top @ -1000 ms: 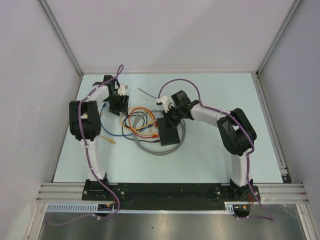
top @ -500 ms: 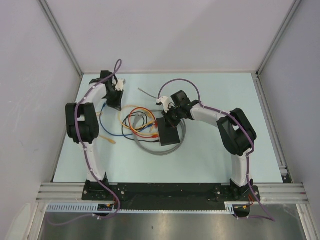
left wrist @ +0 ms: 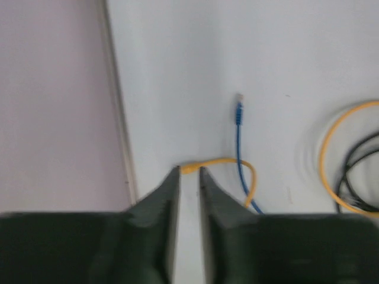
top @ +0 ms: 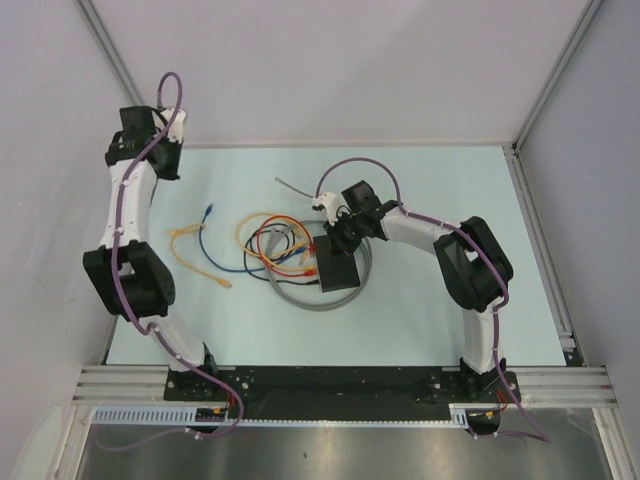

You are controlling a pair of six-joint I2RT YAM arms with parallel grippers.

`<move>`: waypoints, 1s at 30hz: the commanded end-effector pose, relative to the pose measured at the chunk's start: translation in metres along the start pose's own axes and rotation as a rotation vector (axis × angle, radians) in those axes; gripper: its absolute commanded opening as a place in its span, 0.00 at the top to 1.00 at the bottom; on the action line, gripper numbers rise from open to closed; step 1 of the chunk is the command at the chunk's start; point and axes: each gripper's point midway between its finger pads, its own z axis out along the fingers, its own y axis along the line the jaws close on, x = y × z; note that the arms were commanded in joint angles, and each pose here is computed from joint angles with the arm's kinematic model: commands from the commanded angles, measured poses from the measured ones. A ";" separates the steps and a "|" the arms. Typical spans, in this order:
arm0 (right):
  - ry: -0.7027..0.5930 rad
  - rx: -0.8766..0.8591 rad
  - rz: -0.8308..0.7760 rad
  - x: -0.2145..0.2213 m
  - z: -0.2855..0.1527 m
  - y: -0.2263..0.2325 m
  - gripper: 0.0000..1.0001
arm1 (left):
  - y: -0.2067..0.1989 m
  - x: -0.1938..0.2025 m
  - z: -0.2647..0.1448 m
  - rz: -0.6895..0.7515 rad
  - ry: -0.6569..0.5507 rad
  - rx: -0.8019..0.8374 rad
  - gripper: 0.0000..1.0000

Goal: Pull the plug from the switch port

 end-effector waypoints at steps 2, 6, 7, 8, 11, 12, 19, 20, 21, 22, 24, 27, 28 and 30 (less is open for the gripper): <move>0.200 -0.028 0.051 0.065 0.016 0.013 1.00 | -0.069 0.013 0.013 -0.053 0.075 0.323 0.57; 0.196 -0.024 0.045 0.063 0.015 0.014 1.00 | -0.108 0.047 0.037 -0.147 0.189 0.421 0.45; 0.200 -0.023 0.045 0.064 0.015 0.014 1.00 | -0.113 0.052 0.041 -0.166 0.210 0.429 0.43; 0.200 -0.021 0.046 0.064 0.014 0.013 1.00 | -0.121 0.059 0.045 -0.170 0.235 0.445 0.42; 0.199 -0.017 0.043 0.063 0.014 0.012 1.00 | -0.139 0.075 0.055 -0.204 0.290 0.507 0.40; 0.198 -0.017 0.043 0.063 0.014 0.013 1.00 | -0.147 0.081 0.060 -0.210 0.311 0.531 0.39; 0.200 -0.018 0.040 0.064 0.015 0.014 1.00 | -0.169 0.113 0.086 -0.185 0.427 0.523 0.41; 0.199 -0.016 0.039 0.063 0.014 0.013 1.00 | -0.172 0.115 0.089 -0.180 0.437 0.524 0.42; 0.197 -0.016 0.040 0.063 0.014 0.013 1.00 | -0.174 0.119 0.093 -0.181 0.445 0.530 0.44; 0.199 -0.016 0.037 0.063 0.014 0.013 1.00 | -0.178 0.121 0.094 -0.182 0.451 0.542 0.45; 0.199 -0.014 0.037 0.063 0.014 0.012 1.00 | -0.186 0.125 0.097 -0.187 0.470 0.572 0.49; 0.199 -0.015 0.038 0.063 0.014 0.012 1.00 | -0.190 0.132 0.097 -0.165 0.495 0.579 0.67; 0.199 -0.015 0.038 0.063 0.014 0.012 1.00 | -0.190 0.133 0.095 -0.157 0.502 0.578 0.77; 0.199 -0.012 0.039 0.063 0.014 0.011 1.00 | -0.176 0.125 0.091 -0.118 0.486 0.523 0.87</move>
